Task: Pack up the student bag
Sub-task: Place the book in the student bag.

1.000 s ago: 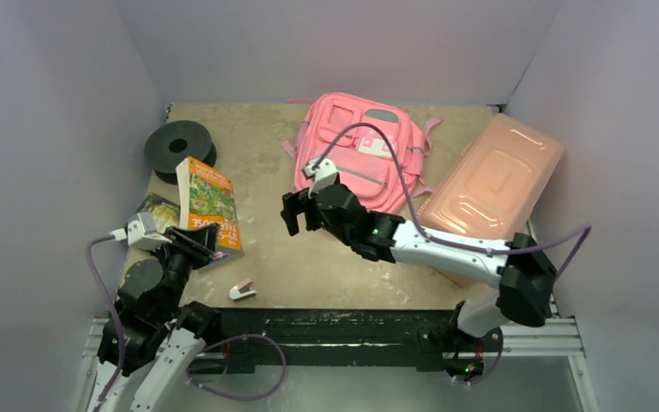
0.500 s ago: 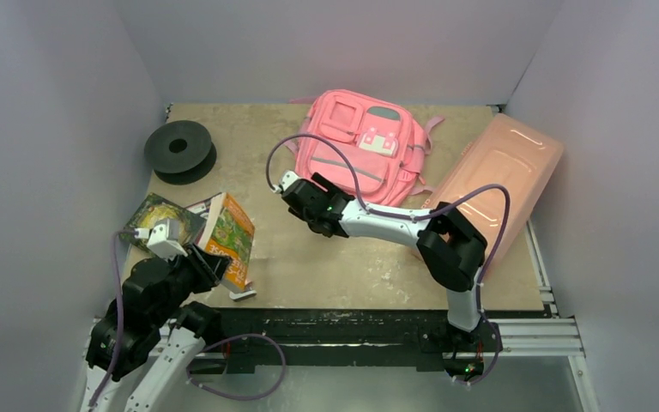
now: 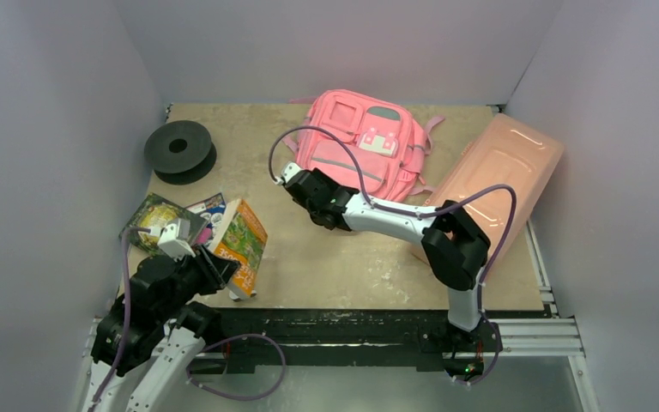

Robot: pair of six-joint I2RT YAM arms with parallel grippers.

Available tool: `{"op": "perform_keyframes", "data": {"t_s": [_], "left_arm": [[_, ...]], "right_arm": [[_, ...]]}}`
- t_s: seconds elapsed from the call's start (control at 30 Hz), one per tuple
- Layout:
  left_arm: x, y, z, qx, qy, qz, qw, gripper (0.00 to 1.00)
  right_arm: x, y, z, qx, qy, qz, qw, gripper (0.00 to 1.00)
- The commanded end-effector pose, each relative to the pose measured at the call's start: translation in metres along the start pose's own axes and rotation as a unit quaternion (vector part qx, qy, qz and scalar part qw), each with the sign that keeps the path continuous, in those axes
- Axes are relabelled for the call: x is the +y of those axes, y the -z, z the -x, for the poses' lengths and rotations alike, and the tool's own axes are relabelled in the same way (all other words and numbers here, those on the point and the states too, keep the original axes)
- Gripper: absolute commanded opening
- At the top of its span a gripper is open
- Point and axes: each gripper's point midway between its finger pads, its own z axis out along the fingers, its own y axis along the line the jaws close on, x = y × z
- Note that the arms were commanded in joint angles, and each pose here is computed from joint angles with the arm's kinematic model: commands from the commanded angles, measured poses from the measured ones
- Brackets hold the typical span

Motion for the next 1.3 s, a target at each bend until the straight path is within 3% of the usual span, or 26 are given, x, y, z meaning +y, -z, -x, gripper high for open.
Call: {"op": "perform_keyframes", "data": {"t_s": [0.0, 0.1, 0.3, 0.4, 0.47, 0.6, 0.63, 0.8, 1.0, 1.17, 1.27], "left_arm": [[-0.025, 0.002, 0.021, -0.040, 0.006, -0.054, 0.998, 0.00], [-0.025, 0.002, 0.019, -0.040, 0.011, -0.058, 0.997, 0.00], [-0.032, 0.001, 0.017, -0.029, 0.018, -0.071, 0.997, 0.00], [-0.035, 0.001, 0.016, -0.023, 0.024, -0.076, 0.997, 0.00], [-0.036, 0.000, 0.015, -0.019, 0.027, -0.080, 0.996, 0.00], [-0.043, -0.001, 0.012, -0.006, 0.044, -0.092, 0.995, 0.00], [-0.046, -0.002, 0.011, 0.000, 0.051, -0.099, 0.994, 0.00], [-0.074, -0.017, 0.002, 0.030, 0.104, -0.178, 0.978, 0.00], [-0.124, -0.042, 0.017, 0.057, 0.181, -0.304, 0.934, 0.00], [-0.147, -0.063, 0.037, 0.060, 0.163, -0.327, 0.929, 0.00], [-0.146, -0.086, 0.033, 0.086, 0.197, -0.317, 0.924, 0.00]], "right_arm": [[-0.022, -0.005, 0.016, -0.013, -0.001, -0.048, 0.999, 0.52], [-0.023, -0.010, 0.016, -0.013, 0.009, -0.062, 0.998, 0.50], [-0.010, -0.033, -0.003, 0.013, 0.044, -0.081, 0.996, 0.64], [-0.013, -0.043, -0.010, 0.015, 0.058, -0.119, 0.991, 0.63], [-0.015, -0.047, -0.009, 0.011, 0.062, -0.134, 0.989, 0.57], [-0.025, -0.038, 0.005, -0.002, 0.047, -0.135, 0.990, 0.07], [-0.029, -0.031, 0.011, -0.006, 0.037, -0.127, 0.991, 0.00], [-0.054, 0.018, 0.045, -0.055, -0.021, -0.059, 0.997, 0.00], [-0.061, 0.065, 0.069, -0.095, -0.075, 0.044, 0.992, 0.00], [-0.060, 0.086, 0.083, -0.123, -0.116, 0.092, 0.981, 0.00], [-0.067, 0.099, 0.092, -0.136, -0.136, 0.103, 0.976, 0.00]]}}
